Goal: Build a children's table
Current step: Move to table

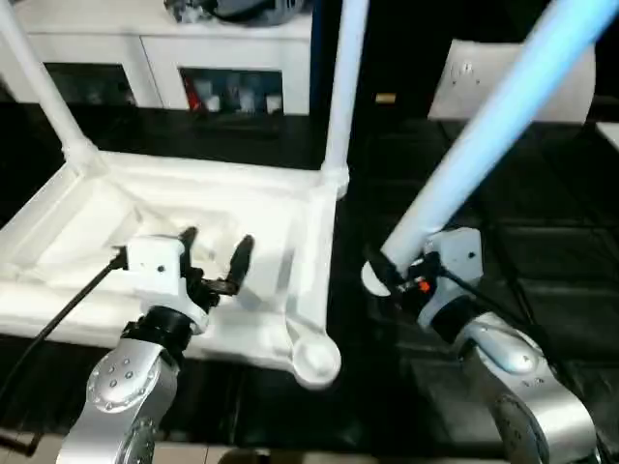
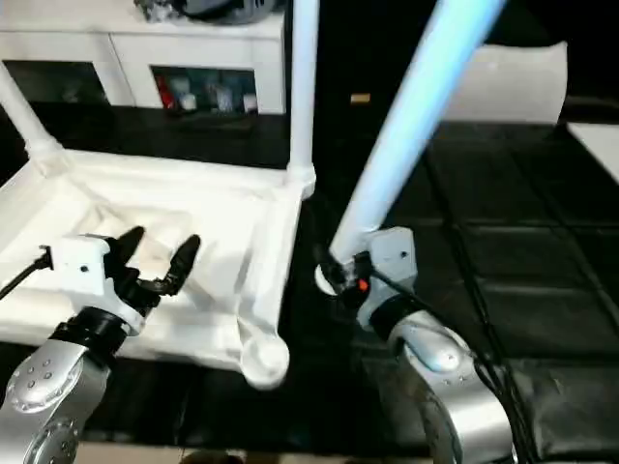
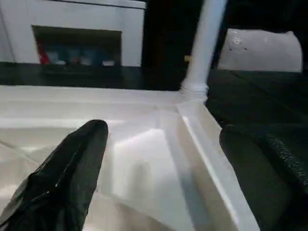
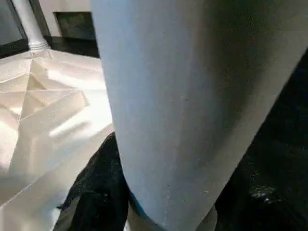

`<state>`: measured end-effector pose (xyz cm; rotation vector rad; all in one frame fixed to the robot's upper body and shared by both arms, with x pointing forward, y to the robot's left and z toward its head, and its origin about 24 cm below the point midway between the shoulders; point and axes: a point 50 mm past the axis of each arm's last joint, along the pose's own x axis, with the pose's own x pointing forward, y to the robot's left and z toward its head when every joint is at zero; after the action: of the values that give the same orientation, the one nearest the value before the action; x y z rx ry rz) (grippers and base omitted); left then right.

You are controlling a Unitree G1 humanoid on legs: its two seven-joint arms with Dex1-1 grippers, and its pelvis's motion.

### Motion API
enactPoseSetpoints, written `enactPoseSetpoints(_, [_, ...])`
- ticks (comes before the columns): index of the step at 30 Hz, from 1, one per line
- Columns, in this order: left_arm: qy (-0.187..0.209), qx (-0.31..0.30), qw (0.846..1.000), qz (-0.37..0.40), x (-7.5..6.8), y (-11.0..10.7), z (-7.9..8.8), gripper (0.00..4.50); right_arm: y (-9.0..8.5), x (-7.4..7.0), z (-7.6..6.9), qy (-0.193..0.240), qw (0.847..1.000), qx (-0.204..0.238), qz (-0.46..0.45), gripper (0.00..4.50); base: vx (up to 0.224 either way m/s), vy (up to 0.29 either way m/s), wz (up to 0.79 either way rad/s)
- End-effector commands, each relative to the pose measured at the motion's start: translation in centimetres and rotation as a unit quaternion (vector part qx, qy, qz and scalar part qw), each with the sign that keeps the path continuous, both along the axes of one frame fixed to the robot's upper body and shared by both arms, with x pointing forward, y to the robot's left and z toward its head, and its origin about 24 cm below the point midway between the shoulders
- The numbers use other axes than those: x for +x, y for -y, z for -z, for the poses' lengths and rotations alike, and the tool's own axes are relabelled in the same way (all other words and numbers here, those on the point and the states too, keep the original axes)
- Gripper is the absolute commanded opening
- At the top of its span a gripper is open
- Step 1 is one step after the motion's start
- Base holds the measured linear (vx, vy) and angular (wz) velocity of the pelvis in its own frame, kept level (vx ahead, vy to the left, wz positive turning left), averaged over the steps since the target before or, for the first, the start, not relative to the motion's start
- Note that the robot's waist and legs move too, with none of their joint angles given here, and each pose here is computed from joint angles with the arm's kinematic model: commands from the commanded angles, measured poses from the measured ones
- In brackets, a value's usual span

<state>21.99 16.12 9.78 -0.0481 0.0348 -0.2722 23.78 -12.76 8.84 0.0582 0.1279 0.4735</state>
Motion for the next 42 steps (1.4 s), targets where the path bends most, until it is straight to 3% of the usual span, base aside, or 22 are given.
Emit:
enactPoseSetpoints(1, [-0.012, 0.006, 0.999, 0.037, 0.1, 0.0, -0.2, 4.24, 0.0, 0.1, -0.5, 0.004, 1.0, 0.015, -0.004, 1.91, -0.104, -0.03, 0.05])
enactPoseSetpoints(5, [-0.018, 0.05, 0.993, 0.104, 0.7, -0.1, -0.4, 4.24, 0.2, 0.4, -0.7, 0.008, 1.0, 0.023, -0.01, 1.91, -0.125, -0.008, -0.01])
enactPoseSetpoints(7, [-0.032, 0.088, 0.978, 0.184, 0.9, -0.2, -0.5, 4.24, 0.4, 0.7, -1.0, 0.019, 0.999, 0.032, -0.01, 1.91, -0.08, 0.026, -0.1])
enactPoseSetpoints(8, [-0.032, 0.088, 0.978, 0.184, 0.9, -0.2, -0.5, 4.24, 0.4, 0.7, -1.0, 0.019, 0.999, 0.032, -0.01, 1.91, 0.0, 0.0, 0.0])
enactPoseSetpoints(10, [-0.058, 0.125, 0.951, 0.277, 0.7, -0.5, -0.4, 4.24, 0.6, 1.0, -1.1, 0.021, 0.999, 0.03, -0.014, 1.91, -0.033, 0.014, -0.04])
enactPoseSetpoints(11, [-0.062, 0.128, 0.948, 0.286, 0.7, -0.6, -0.4, 4.24, 0.6, 1.0, -1.1, 0.021, 0.999, 0.031, -0.015, 1.91, 0.0, 0.0, 0.0])
enactPoseSetpoints(12, [-0.095, 0.16, 0.915, 0.359, 0.2, -1.0, -0.2, 4.24, 0.7, 1.1, -1.3, 0.033, 0.999, 0.029, -0.026, 1.91, 0.0, 0.0, 0.0])
enactPoseSetpoints(13, [-0.095, 0.16, 0.915, 0.359, 0.2, -1.0, -0.2, 4.24, 0.7, 1.1, -1.3, 0.033, 0.999, 0.029, -0.026, 1.91, 0.0, 0.0, 0.0])
enactPoseSetpoints(15, [-0.124, 0.176, 0.884, 0.414, 0.6, -1.6, -0.6, 4.24, 0.5, 0.7, -0.9, 0.004, 0.997, 0.02, -0.072, 1.91, 0.0, 0.0, 0.0])
enactPoseSetpoints(16, [-0.121, 0.181, 0.88, 0.423, 1.0, -1.7, -0.9, 4.24, 0.5, 0.7, -0.9, 0.002, 0.997, 0.019, -0.079, 1.91, 0.0, 0.0, 0.0])
enactPoseSetpoints(17, [-0.118, 0.186, 0.876, 0.43, 1.3, -1.8, -1.0, 3.95, 0.5, 0.7, -0.9, 0.004, 0.997, 0.019, -0.081, 1.91, 0.0, 0.0, 0.0])
enactPoseSetpoints(20, [-0.148, 0.219, 0.837, 0.478, 1.9, -2.7, -0.8, 3.87, 0.5, 0.5, -0.7, 0.007, 0.996, 0.011, -0.093, 1.91, 0.0, 0.0, 0.0])
enactPoseSetpoints(23, [-0.179, 0.241, 0.808, 0.507, 2.7, -3.4, -0.3, 3.52, 0.4, 0.4, -0.5, 0.006, 0.995, 0.009, -0.101, 1.91, 0.0, 0.0, 0.0])
enactPoseSetpoints(24, [-0.179, 0.241, 0.808, 0.507, 2.7, -3.4, -0.3, 3.43, 0.4, 0.4, -0.5, 0.006, 0.995, 0.009, -0.101, 1.91, 0.0, 0.0, 0.0])
enactPoseSetpoints(25, [-0.192, 0.246, 0.796, 0.519, 3.2, -3.5, -0.1, 3.39, 0.5, 0.3, -0.5, 0.005, 0.994, 0.007, -0.104, 1.91, 0.0, 0.0, 0.0])
enactPoseSetpoints(27, [-0.203, 0.244, 0.787, 0.528, 3.4, -3.4, 0.2, 3.37, 0.5, 0.1, -0.4, 0.004, 0.995, 0.007, -0.104, 1.91, 0.027, -0.001, -0.04])
enactPoseSetpoints(33, [-0.196, 0.251, 0.78, 0.539, 4.6, -2.9, 0.8, 2.87, 0.6, -0.1, -0.3, 0.004, 0.995, 0.004, -0.099, 1.91, 0.055, -0.01, -0.04])
enactPoseSetpoints(34, [-0.198, 0.253, 0.778, 0.54, 4.6, -2.9, 0.9, 2.63, 0.6, -0.1, -0.3, 0.004, 0.995, 0.004, -0.099, 1.91, 0.057, -0.011, -0.04])
enactPoseSetpoints(38, [-0.219, 0.262, 0.761, 0.551, 4.6, -3.3, 1.3, 2.51, 0.6, -0.2, -0.3, 0.003, 0.995, 0.005, -0.097, 1.91, 0.019, -0.004, -0.01])
enactPoseSetpoints(42, [-0.218, 0.261, 0.76, 0.553, 4.5, -3.5, 1.4, 2.14, 0.6, -0.2, -0.2, 0.002, 0.996, 0.005, -0.094, 1.91, 0.0, 0.0, 0.0])
